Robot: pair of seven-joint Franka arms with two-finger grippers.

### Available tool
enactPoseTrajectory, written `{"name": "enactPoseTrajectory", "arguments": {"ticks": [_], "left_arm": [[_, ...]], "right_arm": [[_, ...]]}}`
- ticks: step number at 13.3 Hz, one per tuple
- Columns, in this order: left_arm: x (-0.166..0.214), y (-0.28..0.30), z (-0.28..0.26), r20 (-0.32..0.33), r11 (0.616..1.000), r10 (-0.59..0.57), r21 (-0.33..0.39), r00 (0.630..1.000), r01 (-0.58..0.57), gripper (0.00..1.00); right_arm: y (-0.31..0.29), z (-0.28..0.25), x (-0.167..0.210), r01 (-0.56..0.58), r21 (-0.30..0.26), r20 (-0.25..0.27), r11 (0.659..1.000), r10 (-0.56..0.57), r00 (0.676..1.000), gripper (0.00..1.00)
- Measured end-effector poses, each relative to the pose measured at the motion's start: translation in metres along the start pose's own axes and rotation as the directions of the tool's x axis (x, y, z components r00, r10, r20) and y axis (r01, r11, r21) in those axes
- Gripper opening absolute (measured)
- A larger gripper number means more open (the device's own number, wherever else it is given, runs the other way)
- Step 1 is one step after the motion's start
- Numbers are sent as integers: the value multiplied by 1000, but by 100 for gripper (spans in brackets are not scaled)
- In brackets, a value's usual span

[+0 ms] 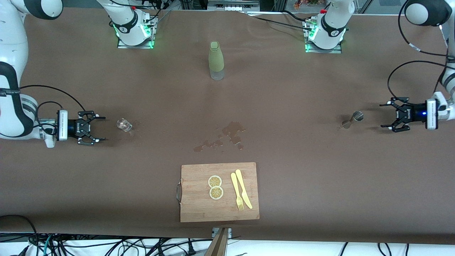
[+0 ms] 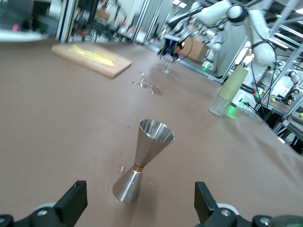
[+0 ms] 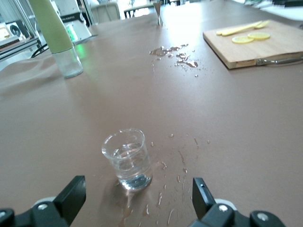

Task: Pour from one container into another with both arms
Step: 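Grasp the glass cup with the right gripper while the left gripper grasps the jigger, then lift the glass cup with the right gripper while the left gripper lifts the jigger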

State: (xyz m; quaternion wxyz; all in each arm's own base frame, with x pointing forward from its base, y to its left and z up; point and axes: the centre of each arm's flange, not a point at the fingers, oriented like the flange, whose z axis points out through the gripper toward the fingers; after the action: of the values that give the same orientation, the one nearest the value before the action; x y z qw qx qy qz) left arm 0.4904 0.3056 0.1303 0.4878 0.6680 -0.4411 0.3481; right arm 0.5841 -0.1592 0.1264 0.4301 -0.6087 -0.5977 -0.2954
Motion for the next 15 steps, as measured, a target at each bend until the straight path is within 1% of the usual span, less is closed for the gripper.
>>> {"name": "enactPoseTrajectory", "arguments": {"ticks": [2, 3, 5, 7, 10, 11, 12, 13, 14, 15], "left_arm": [[-29, -2, 18, -83, 994, 109, -3, 991, -110, 100], [-38, -2, 26, -115, 988, 150, -4, 982, -152, 100], [-45, -5, 43, -155, 978, 204, -19, 966, -210, 100], [-44, -12, 64, -186, 967, 241, -39, 952, -252, 100], [-45, -19, 92, -219, 956, 265, -69, 939, -285, 100], [-46, -20, 97, -224, 954, 266, -76, 938, -289, 100], [-48, -21, 100, -226, 954, 266, -80, 937, -290, 100], [-49, -21, 102, -227, 953, 266, -82, 937, -291, 100], [-49, -21, 102, -227, 953, 267, -82, 937, -291, 100], [-49, -21, 102, -227, 953, 267, -82, 937, -292, 100]], "right_arm": [[-3, 22, -18, 23, 14, -41, 1000, -22, 999, 100], [-3, 30, -19, 45, 23, -53, 999, -44, 998, 100], [1, 50, -15, 75, 48, -74, 996, -71, 995, 100], [2, 65, -15, 88, 69, -90, 994, -81, 993, 100], [0, 77, -21, 94, 88, -114, 992, -84, 990, 97], [-1, 78, -22, 99, 91, -120, 991, -87, 989, 96], [-1, 79, -21, 102, 95, -128, 990, -89, 988, 91], [-2, 80, -20, 110, 101, -138, 989, -96, 986, 91], [-3, 81, -19, 119, 105, -147, 987, -103, 984, 88], [-3, 83, -18, 124, 108, -153, 986, -107, 982, 88]]}}
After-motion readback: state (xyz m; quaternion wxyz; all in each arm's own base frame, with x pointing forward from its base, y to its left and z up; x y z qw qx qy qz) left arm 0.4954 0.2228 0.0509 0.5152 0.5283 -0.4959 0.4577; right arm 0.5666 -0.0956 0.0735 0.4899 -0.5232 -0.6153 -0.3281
